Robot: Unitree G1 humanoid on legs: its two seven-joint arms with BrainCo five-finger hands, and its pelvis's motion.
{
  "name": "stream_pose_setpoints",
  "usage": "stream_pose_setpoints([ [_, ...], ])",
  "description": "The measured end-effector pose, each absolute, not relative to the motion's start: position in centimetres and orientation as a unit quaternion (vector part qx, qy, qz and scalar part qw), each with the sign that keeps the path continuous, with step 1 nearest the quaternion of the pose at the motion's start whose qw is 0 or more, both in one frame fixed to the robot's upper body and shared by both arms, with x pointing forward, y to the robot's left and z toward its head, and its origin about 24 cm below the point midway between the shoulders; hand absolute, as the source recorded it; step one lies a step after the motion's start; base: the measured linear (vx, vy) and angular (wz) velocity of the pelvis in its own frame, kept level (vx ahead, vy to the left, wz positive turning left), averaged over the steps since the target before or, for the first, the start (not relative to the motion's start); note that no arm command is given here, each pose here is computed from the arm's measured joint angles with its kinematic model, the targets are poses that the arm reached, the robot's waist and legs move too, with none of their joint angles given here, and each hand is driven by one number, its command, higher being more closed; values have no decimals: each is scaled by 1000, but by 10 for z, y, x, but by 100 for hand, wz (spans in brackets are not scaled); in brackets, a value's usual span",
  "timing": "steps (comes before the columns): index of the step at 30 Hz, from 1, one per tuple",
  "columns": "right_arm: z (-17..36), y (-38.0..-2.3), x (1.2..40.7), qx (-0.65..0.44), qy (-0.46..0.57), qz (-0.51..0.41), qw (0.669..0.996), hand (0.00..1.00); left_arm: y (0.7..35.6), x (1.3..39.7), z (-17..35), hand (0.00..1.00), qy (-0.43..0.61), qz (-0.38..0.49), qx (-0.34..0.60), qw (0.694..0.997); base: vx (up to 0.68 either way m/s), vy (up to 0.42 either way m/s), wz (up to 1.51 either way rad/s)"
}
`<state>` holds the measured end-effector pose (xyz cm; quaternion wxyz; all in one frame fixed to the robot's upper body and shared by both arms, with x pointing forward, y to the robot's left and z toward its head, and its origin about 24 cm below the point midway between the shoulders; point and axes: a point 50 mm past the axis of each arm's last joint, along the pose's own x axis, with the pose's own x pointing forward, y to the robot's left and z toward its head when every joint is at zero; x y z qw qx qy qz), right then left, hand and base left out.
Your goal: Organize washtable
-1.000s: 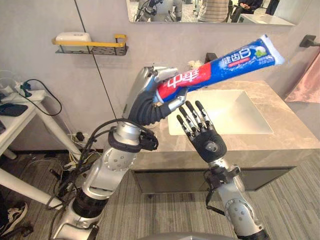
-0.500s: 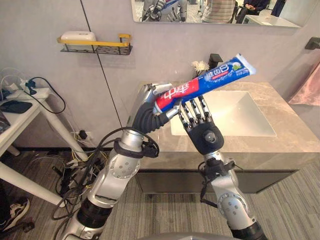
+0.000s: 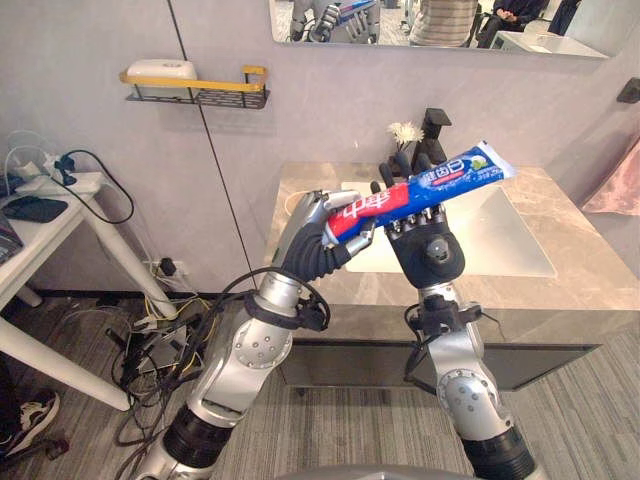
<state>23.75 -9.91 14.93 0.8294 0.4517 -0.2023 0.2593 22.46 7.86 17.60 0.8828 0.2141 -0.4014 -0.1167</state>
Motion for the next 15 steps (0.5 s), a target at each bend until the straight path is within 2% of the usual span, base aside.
stream_pose_setpoints([
  [1,149,-99,238,452,-202,259,830,0,77,224,176,100,-400,-120,210,884,0,0,0],
  [2,149,-99,238,453,-201,257,830,100,76,223,175,100,-399,-124,209,884,0,0,0],
  [15,160,-92,242,464,-216,270,816,100,67,217,161,100,-373,-161,196,893,0,0,0],
])
